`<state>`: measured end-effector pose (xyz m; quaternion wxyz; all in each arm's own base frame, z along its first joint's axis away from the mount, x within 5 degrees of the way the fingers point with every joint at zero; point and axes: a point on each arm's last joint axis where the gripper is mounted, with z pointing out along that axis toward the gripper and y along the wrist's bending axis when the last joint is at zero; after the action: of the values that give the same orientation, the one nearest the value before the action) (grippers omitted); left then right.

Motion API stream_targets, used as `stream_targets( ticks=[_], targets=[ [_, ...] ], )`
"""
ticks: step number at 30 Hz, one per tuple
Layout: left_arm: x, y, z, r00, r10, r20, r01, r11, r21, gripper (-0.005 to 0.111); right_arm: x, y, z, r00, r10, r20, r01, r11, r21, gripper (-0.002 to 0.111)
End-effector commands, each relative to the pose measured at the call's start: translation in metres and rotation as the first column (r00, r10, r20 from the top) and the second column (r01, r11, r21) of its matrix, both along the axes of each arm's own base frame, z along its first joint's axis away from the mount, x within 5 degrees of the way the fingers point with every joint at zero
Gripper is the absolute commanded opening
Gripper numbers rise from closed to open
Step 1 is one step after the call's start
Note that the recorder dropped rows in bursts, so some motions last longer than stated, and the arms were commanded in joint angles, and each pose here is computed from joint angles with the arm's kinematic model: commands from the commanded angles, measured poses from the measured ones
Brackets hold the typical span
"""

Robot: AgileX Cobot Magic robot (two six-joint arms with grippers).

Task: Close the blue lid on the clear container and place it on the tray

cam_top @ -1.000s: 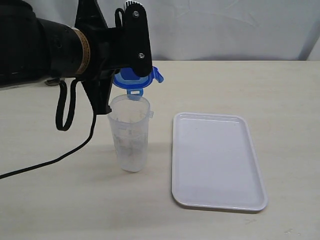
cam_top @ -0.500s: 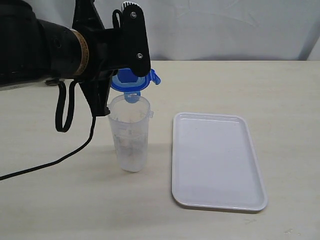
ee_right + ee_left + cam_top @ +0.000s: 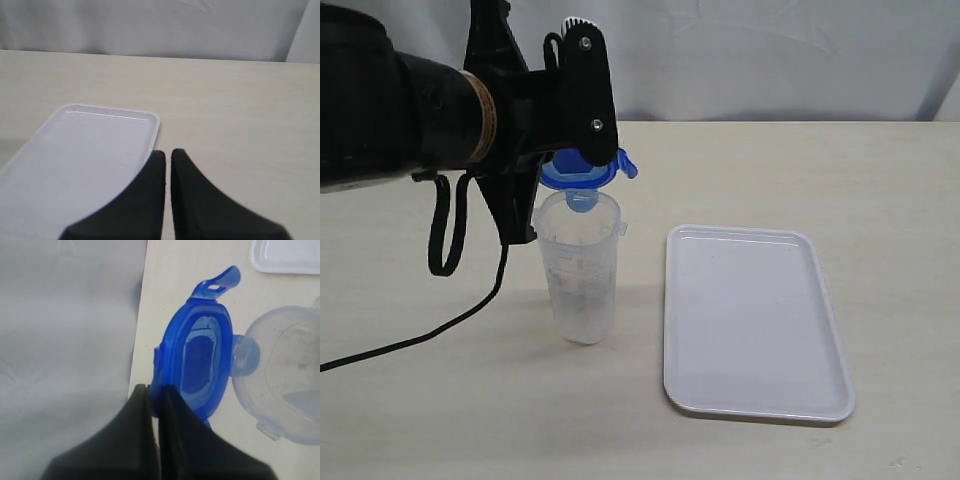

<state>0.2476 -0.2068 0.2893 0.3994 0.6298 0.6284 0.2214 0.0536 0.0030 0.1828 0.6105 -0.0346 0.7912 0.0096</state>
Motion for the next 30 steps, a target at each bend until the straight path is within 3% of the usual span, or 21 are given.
stream_targets(
  ticks=[1, 8, 16, 21, 26, 30],
  targets=[
    [-0.002, 0.003, -0.005, 1.0, 0.005, 0.028, -0.005, 1.0, 0.001, 0.0, 0.0, 0.0, 0.0, 1.0, -0.004, 0.003, 0.004, 1.0, 0.005, 0.004],
    [0.0, 0.002, -0.002, 0.998, 0.003, 0.059, -0.002, 1.0, -0.01, 0.0, 0.0, 0.0, 0.0, 1.0, -0.004, 0.003, 0.004, 1.0, 0.005, 0.004],
    [0.007, 0.004, 0.01, 0.976, 0.022, 0.218, -0.021, 1.0, -0.009, 0.0, 0.0, 0.0, 0.0, 1.0, -0.004, 0.003, 0.004, 1.0, 0.005, 0.004],
    [0.005, 0.009, 0.024, 0.885, 0.121, 0.449, -0.139, 0.99, 0.007, 0.0, 0.0, 0.0, 0.0, 1.0, -0.004, 0.003, 0.004, 1.0, 0.005, 0.004],
    [-0.016, -0.007, 0.008, 0.906, 0.032, 0.423, -0.059, 0.997, 0.051, 0.0, 0.0, 0.0, 0.0, 1.0, -0.004, 0.003, 0.004, 1.0, 0.005, 0.004],
    [-0.029, -0.01, -0.001, 0.901, 0.023, 0.433, -0.068, 0.994, 0.088, 0.0, 0.0, 0.0, 0.0, 1.0, -0.004, 0.003, 0.004, 1.0, 0.005, 0.004]
  ],
)
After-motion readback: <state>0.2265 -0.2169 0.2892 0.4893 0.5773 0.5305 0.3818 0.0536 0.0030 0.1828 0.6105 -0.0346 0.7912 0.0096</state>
